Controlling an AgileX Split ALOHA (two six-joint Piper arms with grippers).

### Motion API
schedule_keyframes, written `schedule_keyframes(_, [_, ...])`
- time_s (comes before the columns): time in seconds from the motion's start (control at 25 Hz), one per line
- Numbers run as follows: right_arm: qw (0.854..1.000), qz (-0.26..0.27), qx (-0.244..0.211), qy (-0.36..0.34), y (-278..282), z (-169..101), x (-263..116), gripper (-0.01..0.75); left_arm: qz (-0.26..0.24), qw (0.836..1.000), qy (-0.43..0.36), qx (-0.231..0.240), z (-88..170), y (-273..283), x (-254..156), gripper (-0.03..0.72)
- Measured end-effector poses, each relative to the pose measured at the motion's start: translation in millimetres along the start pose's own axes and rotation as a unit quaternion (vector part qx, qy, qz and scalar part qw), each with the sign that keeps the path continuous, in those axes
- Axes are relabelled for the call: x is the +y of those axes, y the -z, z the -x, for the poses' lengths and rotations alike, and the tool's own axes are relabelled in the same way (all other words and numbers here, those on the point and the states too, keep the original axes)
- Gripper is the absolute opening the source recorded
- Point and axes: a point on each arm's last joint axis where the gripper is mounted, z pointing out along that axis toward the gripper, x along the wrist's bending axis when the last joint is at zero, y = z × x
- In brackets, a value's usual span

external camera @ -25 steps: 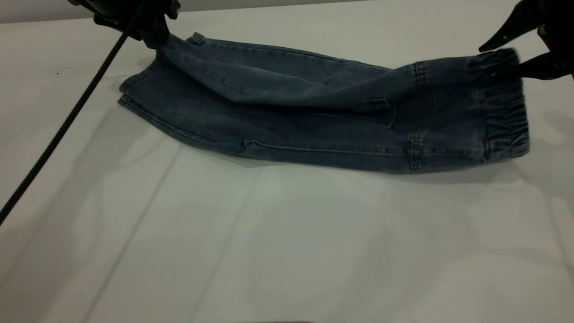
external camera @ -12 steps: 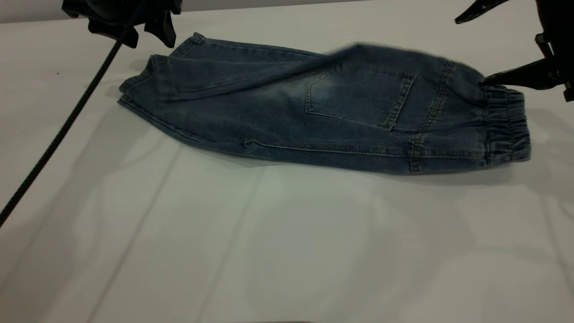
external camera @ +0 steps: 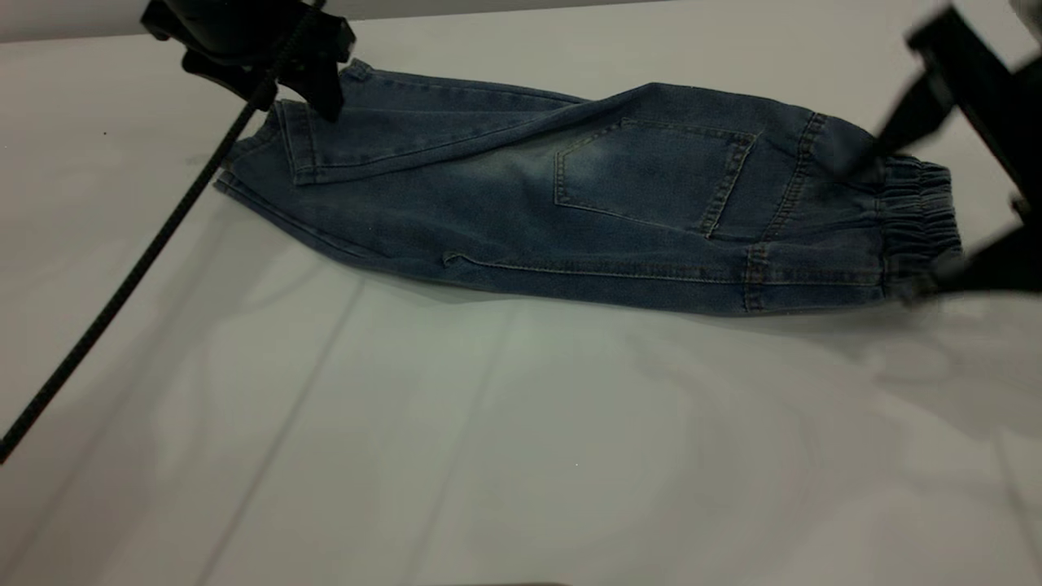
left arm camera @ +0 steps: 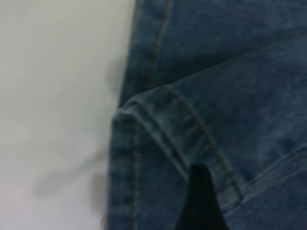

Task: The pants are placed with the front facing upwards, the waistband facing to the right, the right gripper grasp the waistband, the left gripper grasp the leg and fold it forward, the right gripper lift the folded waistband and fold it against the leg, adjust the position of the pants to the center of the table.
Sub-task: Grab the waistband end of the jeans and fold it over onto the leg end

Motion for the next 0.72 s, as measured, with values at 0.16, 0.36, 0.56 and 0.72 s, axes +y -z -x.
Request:
schedule_keyframes(0.16, [0.998, 0.058, -0.035, -0.013, 0, 10, 8, 0.525, 0.000, 1.000, -0.012, -0.006, 10, 0, 1, 0.485])
schedule_keyframes(0.36, [0.996, 0.071, -0.048, -0.015, -8, 17, 13, 0.525, 0.001, 1.000, -0.028, -0.014, 25, 0, 1, 0.485])
schedule_keyframes(0.56, [0.996, 0.069, -0.048, -0.009, -23, 25, 18, 0.525, 0.002, 0.999, -0.036, -0.018, 32, 0, 2, 0.484])
schedule_keyframes(0.72, [0.996, 0.080, -0.036, 0.002, -28, 25, 23, 0.525, -0.001, 0.999, -0.037, -0.019, 33, 0, 1, 0.484])
